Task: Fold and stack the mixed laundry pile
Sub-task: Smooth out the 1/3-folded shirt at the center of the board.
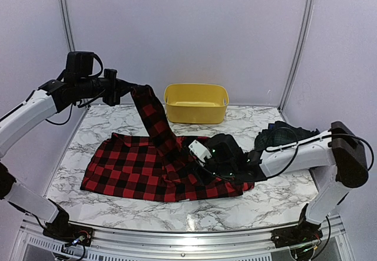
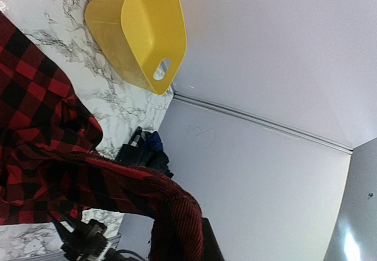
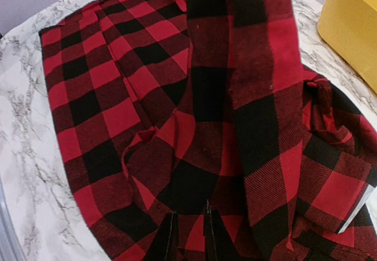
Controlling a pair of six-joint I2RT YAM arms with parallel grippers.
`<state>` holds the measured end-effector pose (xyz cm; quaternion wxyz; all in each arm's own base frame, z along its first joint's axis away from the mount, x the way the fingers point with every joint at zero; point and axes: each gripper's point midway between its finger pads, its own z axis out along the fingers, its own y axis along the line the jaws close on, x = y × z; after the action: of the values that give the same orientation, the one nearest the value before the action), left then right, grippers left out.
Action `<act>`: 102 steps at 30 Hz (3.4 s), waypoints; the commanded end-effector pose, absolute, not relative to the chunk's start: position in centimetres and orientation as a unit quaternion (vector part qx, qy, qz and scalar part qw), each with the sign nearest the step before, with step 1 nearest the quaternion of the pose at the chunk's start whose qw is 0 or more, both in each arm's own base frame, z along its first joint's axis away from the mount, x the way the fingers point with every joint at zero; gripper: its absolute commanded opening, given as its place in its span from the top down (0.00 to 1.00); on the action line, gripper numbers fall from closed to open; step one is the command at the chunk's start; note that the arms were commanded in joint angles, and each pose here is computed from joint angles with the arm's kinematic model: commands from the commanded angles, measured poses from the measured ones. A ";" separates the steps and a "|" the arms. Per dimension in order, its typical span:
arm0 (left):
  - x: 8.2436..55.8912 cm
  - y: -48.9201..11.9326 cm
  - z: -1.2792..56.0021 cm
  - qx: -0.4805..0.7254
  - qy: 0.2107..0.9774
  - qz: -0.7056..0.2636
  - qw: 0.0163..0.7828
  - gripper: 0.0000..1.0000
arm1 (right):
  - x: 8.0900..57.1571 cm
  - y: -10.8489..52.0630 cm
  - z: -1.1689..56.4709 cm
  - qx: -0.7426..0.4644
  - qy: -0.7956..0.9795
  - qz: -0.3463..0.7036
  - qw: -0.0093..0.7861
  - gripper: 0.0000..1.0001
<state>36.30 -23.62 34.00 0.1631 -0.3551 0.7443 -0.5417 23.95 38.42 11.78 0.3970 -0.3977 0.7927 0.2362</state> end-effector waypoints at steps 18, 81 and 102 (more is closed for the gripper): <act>39.6 -25.1 37.3 -0.394 0.660 -0.623 0.146 1.00 | 33.6 36.4 13.2 -0.302 0.782 -0.011 0.545 0.83; 26.2 -4.9 7.1 -0.262 0.928 -0.260 -0.049 1.00 | 21.1 25.6 3.1 -0.225 0.930 0.177 0.231 0.86; 30.3 -3.2 12.4 -0.163 0.972 -0.122 0.114 0.21 | 22.2 30.4 15.5 -0.304 0.867 0.262 0.295 0.54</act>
<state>29.92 -1.41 12.29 0.1107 -0.2115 0.9613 -0.1377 21.87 29.61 15.80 0.3232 -0.2877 0.8585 0.2751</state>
